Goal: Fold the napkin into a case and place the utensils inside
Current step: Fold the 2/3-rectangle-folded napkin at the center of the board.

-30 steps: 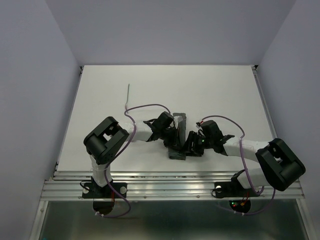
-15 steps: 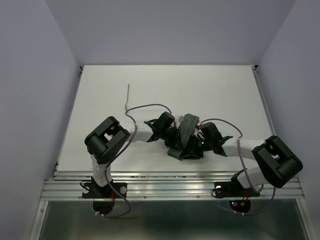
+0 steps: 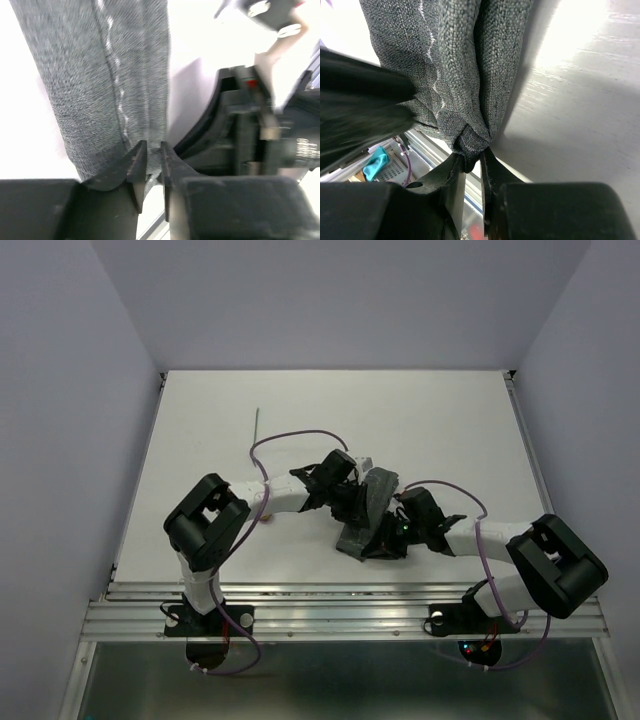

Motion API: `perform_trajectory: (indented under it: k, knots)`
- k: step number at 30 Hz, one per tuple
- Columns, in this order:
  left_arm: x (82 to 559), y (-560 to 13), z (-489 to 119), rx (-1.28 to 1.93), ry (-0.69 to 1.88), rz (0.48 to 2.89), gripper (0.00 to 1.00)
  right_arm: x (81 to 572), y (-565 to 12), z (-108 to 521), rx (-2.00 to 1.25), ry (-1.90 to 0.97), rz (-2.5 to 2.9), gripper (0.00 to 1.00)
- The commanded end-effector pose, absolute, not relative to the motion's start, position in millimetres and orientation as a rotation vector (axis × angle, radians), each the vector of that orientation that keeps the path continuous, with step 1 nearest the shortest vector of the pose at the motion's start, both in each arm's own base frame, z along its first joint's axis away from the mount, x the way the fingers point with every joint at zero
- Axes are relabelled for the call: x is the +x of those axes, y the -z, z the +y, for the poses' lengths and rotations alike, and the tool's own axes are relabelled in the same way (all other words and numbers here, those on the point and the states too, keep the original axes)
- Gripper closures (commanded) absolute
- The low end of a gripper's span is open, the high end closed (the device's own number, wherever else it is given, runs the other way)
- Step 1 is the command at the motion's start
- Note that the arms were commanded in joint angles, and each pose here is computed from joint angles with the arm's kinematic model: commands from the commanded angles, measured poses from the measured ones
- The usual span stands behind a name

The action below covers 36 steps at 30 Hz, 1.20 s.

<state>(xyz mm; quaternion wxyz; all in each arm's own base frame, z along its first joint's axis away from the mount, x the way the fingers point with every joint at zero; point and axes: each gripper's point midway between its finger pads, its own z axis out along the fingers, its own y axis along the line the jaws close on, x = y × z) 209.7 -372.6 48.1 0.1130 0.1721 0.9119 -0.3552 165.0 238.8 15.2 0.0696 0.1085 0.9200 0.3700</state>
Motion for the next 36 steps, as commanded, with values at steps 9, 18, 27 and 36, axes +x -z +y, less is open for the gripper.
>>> perform_trajectory:
  k: [9, 18, 27, 36]
  knots:
    - [233.7, -87.1, -372.1, 0.541, 0.971, 2.577, 0.94, 150.0, 25.9, 198.2, 0.415, -0.775, 2.867, 0.88]
    - [226.7, -43.5, -357.8, 0.527, 0.882, 2.678, 1.00, 168.5, -3.4, 199.1, 0.354, -0.767, 2.770, 0.31]
    - [219.8, -33.0, -353.4, 0.548, 0.886, 2.695, 1.00, 197.8, -13.8, 187.3, 0.565, -0.709, 2.658, 0.30]
    - [207.7, -32.2, -358.6, 0.565, 0.992, 2.689, 1.00, 239.3, -23.1, 178.2, 0.693, -0.624, 2.563, 0.32]
